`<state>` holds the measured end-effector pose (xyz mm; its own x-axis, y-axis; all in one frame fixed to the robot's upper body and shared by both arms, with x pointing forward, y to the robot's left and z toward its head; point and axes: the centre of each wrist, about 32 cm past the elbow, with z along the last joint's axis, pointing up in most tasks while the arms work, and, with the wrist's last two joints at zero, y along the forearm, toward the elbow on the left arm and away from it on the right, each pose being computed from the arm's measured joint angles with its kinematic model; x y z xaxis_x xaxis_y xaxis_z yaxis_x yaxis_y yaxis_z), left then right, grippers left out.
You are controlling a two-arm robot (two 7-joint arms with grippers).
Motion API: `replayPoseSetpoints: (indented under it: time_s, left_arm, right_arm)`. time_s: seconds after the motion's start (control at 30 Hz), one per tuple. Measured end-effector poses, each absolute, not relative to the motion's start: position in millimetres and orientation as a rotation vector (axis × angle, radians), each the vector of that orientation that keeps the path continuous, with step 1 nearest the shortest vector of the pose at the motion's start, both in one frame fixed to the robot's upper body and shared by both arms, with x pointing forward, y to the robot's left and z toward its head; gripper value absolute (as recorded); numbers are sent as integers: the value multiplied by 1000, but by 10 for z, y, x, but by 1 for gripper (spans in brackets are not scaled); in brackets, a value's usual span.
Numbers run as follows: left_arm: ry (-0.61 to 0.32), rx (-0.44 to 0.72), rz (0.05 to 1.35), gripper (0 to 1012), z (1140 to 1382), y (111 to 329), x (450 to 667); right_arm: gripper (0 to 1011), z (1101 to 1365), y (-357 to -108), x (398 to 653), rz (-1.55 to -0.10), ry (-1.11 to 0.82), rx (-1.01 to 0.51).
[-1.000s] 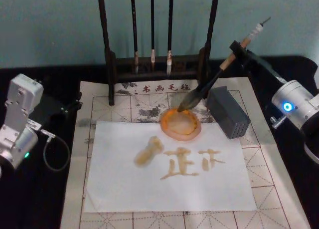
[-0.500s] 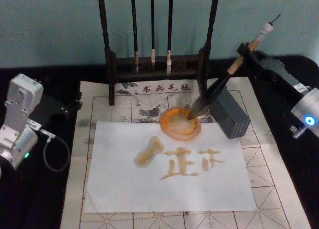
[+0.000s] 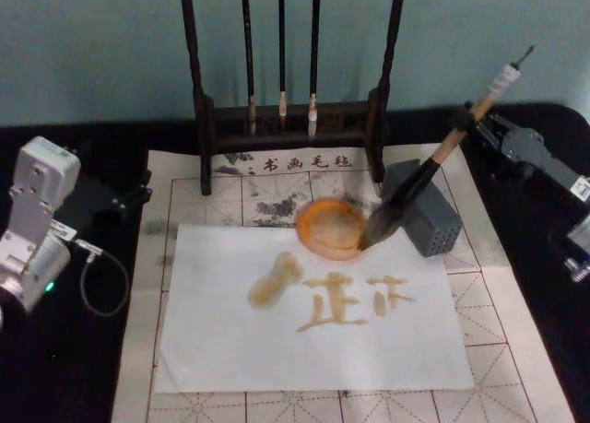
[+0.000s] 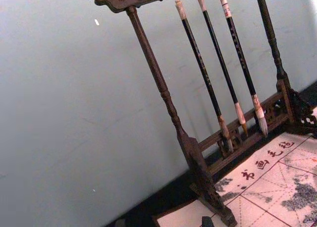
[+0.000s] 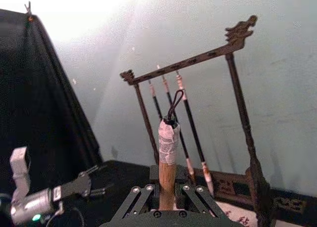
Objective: Pick up the brush from the inkstone, write on the paper, then place the brush back to its original position.
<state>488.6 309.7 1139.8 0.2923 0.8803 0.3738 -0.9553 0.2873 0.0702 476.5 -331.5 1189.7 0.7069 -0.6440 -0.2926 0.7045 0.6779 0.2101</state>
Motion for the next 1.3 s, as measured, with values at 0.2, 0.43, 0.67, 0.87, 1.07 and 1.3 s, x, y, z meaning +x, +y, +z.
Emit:
replayPoseSetpoints:
  time_s: [0.2, 0.43, 0.67, 0.87, 1.07, 1.3]
  left_arm:
    - [-285, 304, 1248, 1001, 11398, 3097, 4886]
    - [-285, 304, 1248, 1001, 11398, 3097, 4886]
    - [-285, 304, 1248, 1001, 11398, 3097, 4886]
    - [-285, 304, 1248, 1001, 11398, 3097, 4886]
    - [-285, 304, 1248, 1001, 11398, 3097, 4886]
    - [-285, 304, 1248, 1001, 11398, 3097, 4886]
  right_arm:
    - [187, 11879, -3390, 4719, -726, 178, 290]
    - [187, 11861, -3470, 4679, -691, 126, 238]
    - [187, 11837, -3493, 4650, -674, 85, 203]
    - [187, 11812, -3490, 4630, -655, 49, 174]
    - [187, 11783, -3477, 4609, -634, 19, 147]
    - [187, 11761, -3449, 4578, -604, -12, 131]
